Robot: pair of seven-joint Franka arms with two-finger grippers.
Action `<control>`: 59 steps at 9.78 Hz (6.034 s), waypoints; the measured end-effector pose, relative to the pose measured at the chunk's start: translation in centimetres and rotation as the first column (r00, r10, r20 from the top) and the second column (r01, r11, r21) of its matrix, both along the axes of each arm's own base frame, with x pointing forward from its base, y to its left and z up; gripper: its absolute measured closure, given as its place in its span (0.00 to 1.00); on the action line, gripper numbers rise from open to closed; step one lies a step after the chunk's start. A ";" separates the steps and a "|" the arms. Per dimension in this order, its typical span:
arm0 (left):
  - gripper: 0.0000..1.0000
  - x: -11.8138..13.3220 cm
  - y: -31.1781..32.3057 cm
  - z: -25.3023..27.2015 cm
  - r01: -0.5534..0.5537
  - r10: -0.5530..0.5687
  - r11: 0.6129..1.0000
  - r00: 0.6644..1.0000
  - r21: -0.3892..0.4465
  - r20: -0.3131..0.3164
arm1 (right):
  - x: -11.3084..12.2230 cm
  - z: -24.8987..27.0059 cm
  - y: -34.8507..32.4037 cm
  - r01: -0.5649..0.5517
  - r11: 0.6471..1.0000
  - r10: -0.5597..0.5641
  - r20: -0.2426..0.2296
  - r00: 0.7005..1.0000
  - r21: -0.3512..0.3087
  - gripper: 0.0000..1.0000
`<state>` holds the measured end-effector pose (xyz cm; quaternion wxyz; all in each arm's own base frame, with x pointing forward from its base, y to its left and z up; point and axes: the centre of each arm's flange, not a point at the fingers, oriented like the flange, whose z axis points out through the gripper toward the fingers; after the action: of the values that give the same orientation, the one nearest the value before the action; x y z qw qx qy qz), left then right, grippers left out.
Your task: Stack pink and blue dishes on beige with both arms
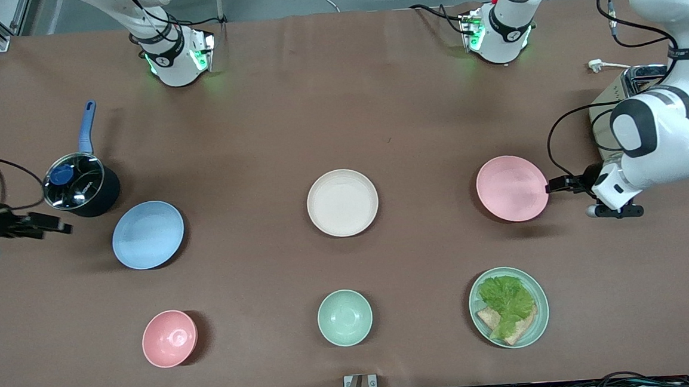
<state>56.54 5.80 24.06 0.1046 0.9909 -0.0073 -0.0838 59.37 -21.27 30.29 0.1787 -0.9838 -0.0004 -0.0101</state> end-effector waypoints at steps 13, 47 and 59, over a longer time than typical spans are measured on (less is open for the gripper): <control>0.96 0.7 -2.8 1.5 -0.041 0.047 0.996 0.996 -0.081 0.077 | -1.1 -10.3 2.7 0.047 0.992 -0.044 -0.031 0.999 0.115 0.93; 0.00 -0.7 -12.1 41.7 0.034 -0.092 0.964 0.974 0.264 0.208 | -9.4 -4.4 54.7 0.318 0.939 -0.296 -0.167 0.941 0.130 0.26; 0.00 -4.2 -6.6 45.9 -0.048 0.007 0.981 0.978 0.189 0.210 | -3.7 33.1 16.9 0.245 0.920 -0.236 0.066 0.970 -0.305 0.00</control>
<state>52.33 -0.80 69.91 0.0077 0.9997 0.0036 0.0217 55.69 -4.38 63.38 0.0189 -0.9920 0.1162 -0.0455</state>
